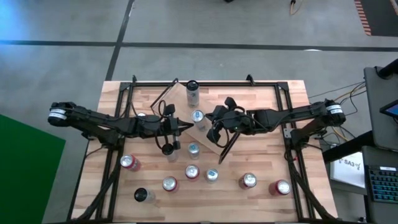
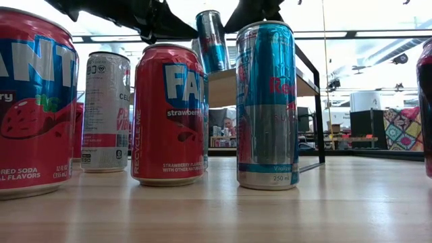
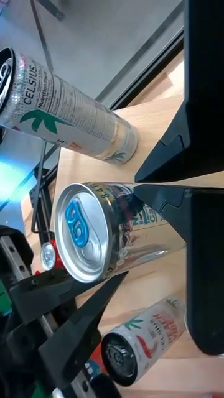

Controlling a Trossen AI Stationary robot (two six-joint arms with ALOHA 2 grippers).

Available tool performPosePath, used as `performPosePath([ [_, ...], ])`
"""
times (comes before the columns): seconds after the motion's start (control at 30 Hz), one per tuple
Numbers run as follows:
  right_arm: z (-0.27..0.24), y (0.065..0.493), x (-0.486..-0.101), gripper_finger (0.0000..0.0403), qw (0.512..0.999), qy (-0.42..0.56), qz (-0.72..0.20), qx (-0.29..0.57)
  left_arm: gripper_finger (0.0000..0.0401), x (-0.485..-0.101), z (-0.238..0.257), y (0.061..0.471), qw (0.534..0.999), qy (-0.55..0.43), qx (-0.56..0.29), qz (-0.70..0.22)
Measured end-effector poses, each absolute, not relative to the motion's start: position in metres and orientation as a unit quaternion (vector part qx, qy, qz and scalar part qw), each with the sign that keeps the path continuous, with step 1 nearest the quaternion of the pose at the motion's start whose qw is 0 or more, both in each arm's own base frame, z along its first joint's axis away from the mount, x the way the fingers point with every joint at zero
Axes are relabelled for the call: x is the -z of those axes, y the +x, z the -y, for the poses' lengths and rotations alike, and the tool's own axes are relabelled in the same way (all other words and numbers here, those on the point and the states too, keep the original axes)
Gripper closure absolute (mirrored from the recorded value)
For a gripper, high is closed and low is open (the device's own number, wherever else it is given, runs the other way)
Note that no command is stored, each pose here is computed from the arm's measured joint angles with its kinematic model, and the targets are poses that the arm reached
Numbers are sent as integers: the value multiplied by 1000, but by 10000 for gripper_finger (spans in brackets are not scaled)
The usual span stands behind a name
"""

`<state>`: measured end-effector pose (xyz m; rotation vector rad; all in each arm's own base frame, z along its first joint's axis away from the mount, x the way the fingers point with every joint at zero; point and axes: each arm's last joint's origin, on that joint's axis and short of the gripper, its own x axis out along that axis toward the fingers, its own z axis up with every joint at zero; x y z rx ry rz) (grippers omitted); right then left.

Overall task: Place canned beverage on shelf
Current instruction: Put the silver/blue soda can on the shelf

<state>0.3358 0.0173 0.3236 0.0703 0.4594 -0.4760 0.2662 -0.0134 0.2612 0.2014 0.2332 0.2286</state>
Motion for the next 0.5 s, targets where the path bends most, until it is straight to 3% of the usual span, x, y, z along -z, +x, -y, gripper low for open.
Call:
performPosePath([
  [0.5,-14,326,-323,394,930,17,-250,269,401,-261,13,266,982,99,-113,-115],
])
